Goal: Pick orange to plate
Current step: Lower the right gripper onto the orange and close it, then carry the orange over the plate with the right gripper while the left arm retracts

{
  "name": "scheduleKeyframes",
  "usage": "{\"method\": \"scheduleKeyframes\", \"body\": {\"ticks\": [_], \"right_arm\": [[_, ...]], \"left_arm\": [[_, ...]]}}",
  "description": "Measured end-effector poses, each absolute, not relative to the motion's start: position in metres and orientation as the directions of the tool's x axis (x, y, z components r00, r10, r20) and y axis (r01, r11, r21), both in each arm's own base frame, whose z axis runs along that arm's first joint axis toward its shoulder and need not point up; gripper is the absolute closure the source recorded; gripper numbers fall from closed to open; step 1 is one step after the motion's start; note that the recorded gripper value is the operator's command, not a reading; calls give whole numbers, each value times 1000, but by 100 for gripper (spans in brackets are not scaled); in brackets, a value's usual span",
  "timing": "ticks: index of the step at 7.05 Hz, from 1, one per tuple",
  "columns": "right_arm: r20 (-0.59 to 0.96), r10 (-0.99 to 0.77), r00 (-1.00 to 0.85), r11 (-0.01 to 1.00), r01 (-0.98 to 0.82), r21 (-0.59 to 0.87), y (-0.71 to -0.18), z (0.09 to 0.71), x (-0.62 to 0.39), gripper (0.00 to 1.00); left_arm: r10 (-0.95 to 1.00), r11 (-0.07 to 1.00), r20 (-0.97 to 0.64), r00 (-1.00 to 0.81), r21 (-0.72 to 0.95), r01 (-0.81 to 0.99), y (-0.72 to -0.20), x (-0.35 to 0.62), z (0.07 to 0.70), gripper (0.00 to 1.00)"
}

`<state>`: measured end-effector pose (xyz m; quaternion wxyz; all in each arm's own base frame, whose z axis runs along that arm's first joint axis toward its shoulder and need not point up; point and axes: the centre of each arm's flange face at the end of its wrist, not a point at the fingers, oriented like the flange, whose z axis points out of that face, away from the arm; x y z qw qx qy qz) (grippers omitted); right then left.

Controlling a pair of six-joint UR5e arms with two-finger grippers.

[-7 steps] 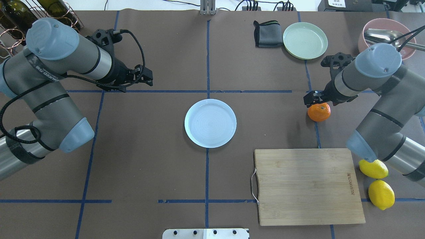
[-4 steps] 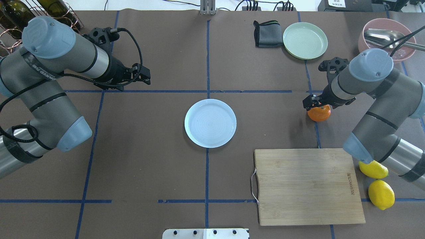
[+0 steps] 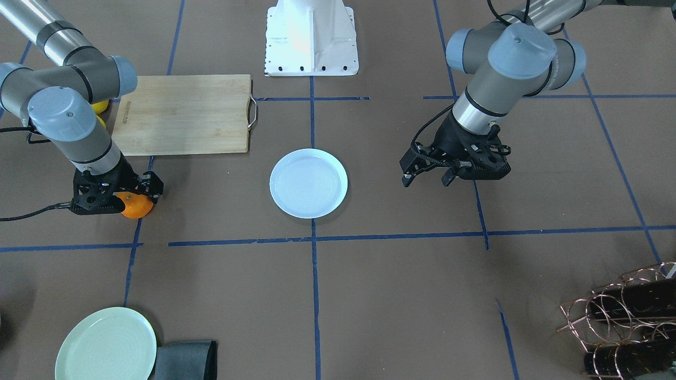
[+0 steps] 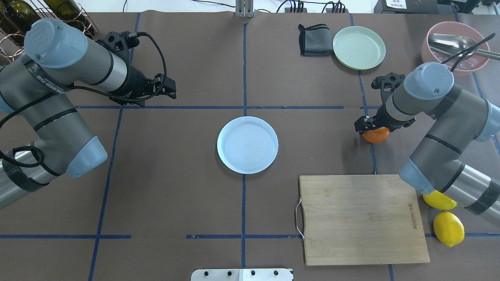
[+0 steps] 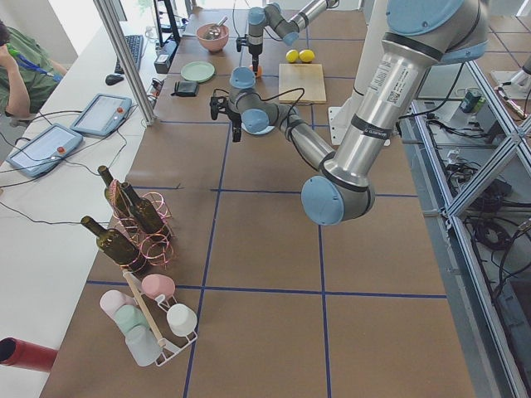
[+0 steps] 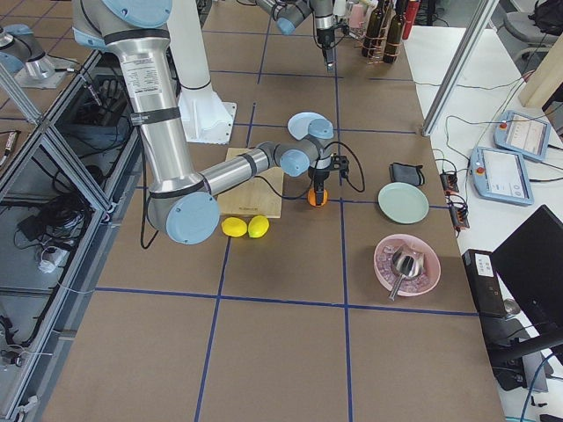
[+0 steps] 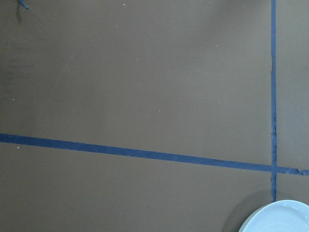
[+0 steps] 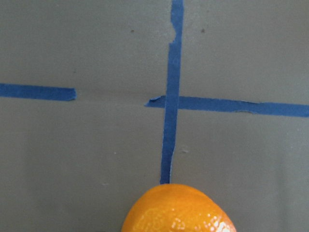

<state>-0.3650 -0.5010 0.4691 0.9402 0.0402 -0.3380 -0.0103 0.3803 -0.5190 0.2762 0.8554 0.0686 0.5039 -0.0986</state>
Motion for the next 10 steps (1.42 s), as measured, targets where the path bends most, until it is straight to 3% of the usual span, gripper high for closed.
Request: {"method": "scheduleKeyframes", "body": {"ticks": [1,2,6,10], "right_arm": [[633,-45,773,997,-7,80,-503,471,-368,89],[633,-46,772,997,-7,81,-504,470,-368,100],[696,-96,711,988,-19,155,-495,407,-358,100],[774,-40,632,990,-78,116,-491,300,-406,100]], "left_arm": [[-97,971,-875,474,21,237,-518,378,278,0],[-81,972,-874,479,38,233,-519,374,280,0],[76,961,-829,553,210,182,-515,315,319,0],[363,873,-586,725,486,-45,-517,167,436,0]]}}
